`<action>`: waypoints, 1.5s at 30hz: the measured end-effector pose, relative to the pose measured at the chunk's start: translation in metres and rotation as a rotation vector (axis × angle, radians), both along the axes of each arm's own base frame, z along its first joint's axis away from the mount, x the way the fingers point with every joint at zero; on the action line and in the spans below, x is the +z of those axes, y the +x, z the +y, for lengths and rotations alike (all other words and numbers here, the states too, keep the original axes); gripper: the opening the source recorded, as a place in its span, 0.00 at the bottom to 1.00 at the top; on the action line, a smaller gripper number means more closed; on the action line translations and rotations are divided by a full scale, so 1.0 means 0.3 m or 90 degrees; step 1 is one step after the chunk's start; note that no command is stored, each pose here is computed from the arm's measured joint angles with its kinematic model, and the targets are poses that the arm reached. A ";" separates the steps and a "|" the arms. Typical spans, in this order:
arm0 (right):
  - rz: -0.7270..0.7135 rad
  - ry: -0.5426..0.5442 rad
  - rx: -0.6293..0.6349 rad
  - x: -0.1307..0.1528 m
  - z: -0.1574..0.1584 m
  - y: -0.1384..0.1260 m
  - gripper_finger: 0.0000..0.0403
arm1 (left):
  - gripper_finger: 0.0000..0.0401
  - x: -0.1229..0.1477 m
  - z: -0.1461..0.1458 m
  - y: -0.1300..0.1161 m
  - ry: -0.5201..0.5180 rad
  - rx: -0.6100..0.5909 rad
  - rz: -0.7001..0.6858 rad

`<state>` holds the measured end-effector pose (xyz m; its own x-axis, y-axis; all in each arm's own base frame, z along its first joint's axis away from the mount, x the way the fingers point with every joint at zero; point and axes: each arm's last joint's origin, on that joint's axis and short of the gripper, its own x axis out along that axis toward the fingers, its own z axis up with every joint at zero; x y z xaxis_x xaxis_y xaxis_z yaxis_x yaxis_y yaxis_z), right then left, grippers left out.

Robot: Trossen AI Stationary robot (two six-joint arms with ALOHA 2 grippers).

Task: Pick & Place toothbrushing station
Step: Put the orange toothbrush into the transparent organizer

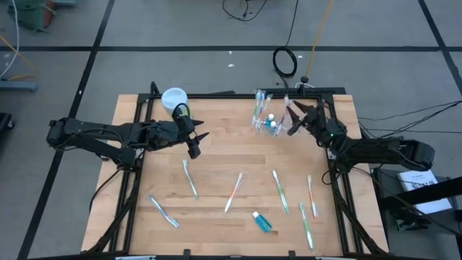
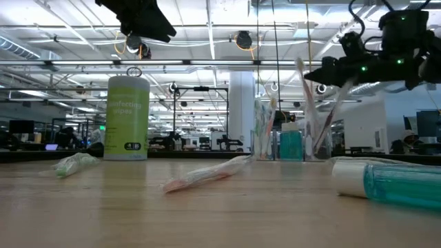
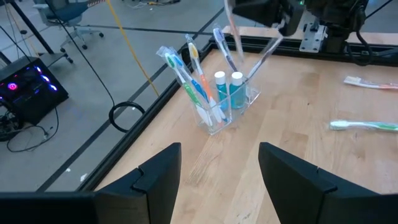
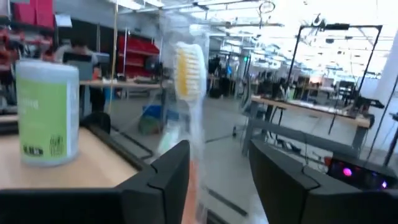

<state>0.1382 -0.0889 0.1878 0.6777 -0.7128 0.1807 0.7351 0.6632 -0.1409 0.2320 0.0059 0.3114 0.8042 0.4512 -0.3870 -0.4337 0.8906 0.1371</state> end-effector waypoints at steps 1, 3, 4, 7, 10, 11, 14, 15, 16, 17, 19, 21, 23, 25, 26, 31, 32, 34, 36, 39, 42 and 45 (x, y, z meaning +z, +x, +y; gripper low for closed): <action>0.001 0.000 0.005 0.010 -0.002 0.006 0.40 | 0.54 0.000 0.000 0.000 0.000 0.000 -0.001; 0.028 0.013 0.021 0.023 -0.010 0.024 0.40 | 0.54 0.001 0.000 0.001 0.000 0.000 -0.003; 0.050 0.025 0.030 0.027 -0.014 0.034 0.40 | 0.54 0.002 0.000 0.001 0.000 0.000 -0.005; 0.108 0.059 0.030 0.041 -0.028 0.058 0.40 | 0.54 0.006 0.000 0.003 0.000 0.000 -0.013; 0.122 0.049 0.031 0.076 -0.036 0.074 0.40 | 0.54 0.006 0.000 0.003 0.000 0.000 -0.012; 0.113 0.040 0.032 0.097 -0.037 0.080 0.40 | 0.54 0.006 0.000 0.003 0.000 0.000 -0.013; 0.085 0.029 0.041 0.160 -0.033 0.090 0.40 | 0.54 0.006 0.000 0.003 0.000 0.000 -0.012; 0.084 0.035 0.043 0.174 -0.031 0.090 0.40 | 0.54 0.006 0.000 0.003 0.002 -0.001 -0.011; 0.089 0.043 0.045 0.183 -0.027 0.090 0.39 | 0.54 0.006 0.000 0.003 0.004 -0.002 -0.010; 0.097 0.052 0.050 0.190 -0.022 0.091 0.39 | 0.54 0.006 0.000 0.003 0.004 -0.003 -0.010; 0.110 0.069 0.066 0.204 -0.004 0.089 0.38 | 0.54 0.006 0.000 0.003 0.004 -0.002 -0.010; 0.123 0.084 0.092 0.222 0.022 0.089 0.37 | 0.54 0.006 0.000 0.003 0.004 -0.002 -0.009; 0.158 0.099 0.121 0.229 0.053 0.086 0.36 | 0.54 0.003 0.000 0.006 0.004 -0.002 -0.007; 0.194 0.110 0.153 0.223 0.087 0.081 0.36 | 0.54 -0.001 0.000 0.008 0.004 -0.003 -0.002; 0.204 0.109 0.172 0.223 0.106 0.079 0.36 | 0.54 -0.002 0.000 0.007 0.003 -0.003 0.000; 0.226 0.112 0.359 0.229 0.206 0.062 0.35 | 0.54 -0.009 -0.001 0.015 0.003 -0.003 0.005; 0.244 0.125 0.389 0.219 0.222 0.056 0.34 | 0.54 -0.010 -0.001 0.015 0.003 -0.003 0.007; 0.291 0.174 0.394 0.191 0.239 0.040 0.32 | 0.54 -0.007 -0.001 0.014 0.003 -0.003 0.003; 0.315 0.255 0.320 0.159 0.239 0.026 0.29 | 0.54 -0.006 -0.001 0.014 0.001 -0.002 0.001; 0.355 0.352 0.241 0.115 0.241 0.002 0.26 | 0.54 -0.008 -0.001 0.014 -0.004 -0.001 0.000; 0.388 0.416 0.268 0.093 0.253 -0.012 0.25 | 0.54 -0.007 -0.001 0.014 -0.004 0.000 -0.001; 0.402 0.468 0.237 0.076 0.254 -0.027 0.26 | 0.54 -0.005 -0.001 0.015 -0.001 -0.002 -0.004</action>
<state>0.1303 -0.0128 0.2106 0.6979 -0.2291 -0.6786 0.3990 0.9112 0.1027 0.2365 0.0056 0.3099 0.8077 0.4484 -0.3828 -0.4320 0.8920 0.1334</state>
